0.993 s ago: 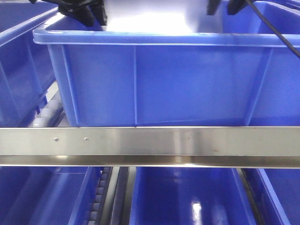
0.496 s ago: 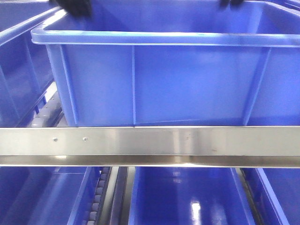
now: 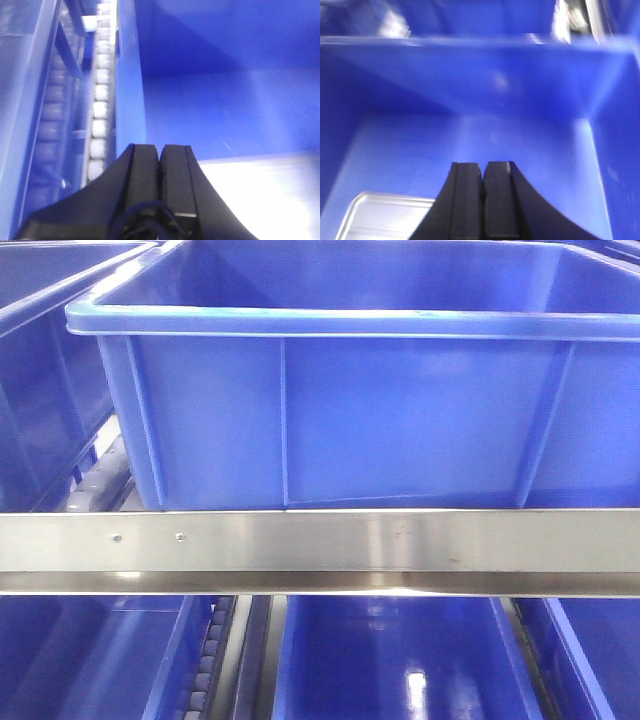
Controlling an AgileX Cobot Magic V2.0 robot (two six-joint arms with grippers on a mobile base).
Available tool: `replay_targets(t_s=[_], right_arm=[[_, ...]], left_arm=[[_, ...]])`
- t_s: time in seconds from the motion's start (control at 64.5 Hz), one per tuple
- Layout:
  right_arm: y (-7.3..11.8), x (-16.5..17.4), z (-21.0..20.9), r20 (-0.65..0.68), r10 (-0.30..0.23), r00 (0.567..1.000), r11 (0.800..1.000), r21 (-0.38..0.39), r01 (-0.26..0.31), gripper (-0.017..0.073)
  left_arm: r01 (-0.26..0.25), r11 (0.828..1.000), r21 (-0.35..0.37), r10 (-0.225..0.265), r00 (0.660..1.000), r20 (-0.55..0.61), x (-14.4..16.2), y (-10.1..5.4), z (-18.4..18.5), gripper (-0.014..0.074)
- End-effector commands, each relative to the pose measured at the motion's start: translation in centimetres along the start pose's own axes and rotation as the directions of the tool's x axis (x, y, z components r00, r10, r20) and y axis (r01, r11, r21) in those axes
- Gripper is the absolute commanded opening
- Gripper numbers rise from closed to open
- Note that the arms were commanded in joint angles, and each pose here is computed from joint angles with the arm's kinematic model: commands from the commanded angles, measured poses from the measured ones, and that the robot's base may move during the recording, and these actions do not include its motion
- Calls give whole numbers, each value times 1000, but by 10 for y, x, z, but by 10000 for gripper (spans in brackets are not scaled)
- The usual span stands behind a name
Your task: Grab silver tray and place in blue box
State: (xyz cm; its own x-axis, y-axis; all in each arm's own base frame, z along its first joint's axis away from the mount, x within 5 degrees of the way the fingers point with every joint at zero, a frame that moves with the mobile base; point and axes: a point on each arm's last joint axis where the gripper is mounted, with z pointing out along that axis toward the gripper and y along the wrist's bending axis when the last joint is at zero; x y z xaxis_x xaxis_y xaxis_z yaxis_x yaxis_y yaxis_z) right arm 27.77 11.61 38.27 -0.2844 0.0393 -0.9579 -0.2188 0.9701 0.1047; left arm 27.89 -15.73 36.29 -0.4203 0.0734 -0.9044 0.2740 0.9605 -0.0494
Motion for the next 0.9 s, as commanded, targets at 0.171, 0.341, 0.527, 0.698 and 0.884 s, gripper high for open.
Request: replay_targets(t_s=[0.171,0.341,0.527,0.698,0.884], right_arm=[[3,42,-74,197,-139,970,946,-264,189,52],[-20,80,-127,208,-139,968,964,-195,180,52],[-36,103,-183,362,-101,927,967,-182,176,52],[-45,113,-216,490,-66,869,968,-178,174,49],[-47,115,-227,533,-53,844,968,-179,174,49]], left_arm=[[-72,964,255,19,978,206,51,5,-67,-60],[-75,959,272,9,971,237,99,24,-111,-62],[-154,955,253,48,922,384,138,44,-159,-62],[-176,956,237,25,849,528,161,57,-192,-62],[-175,955,238,-3,799,601,170,63,-207,-62]])
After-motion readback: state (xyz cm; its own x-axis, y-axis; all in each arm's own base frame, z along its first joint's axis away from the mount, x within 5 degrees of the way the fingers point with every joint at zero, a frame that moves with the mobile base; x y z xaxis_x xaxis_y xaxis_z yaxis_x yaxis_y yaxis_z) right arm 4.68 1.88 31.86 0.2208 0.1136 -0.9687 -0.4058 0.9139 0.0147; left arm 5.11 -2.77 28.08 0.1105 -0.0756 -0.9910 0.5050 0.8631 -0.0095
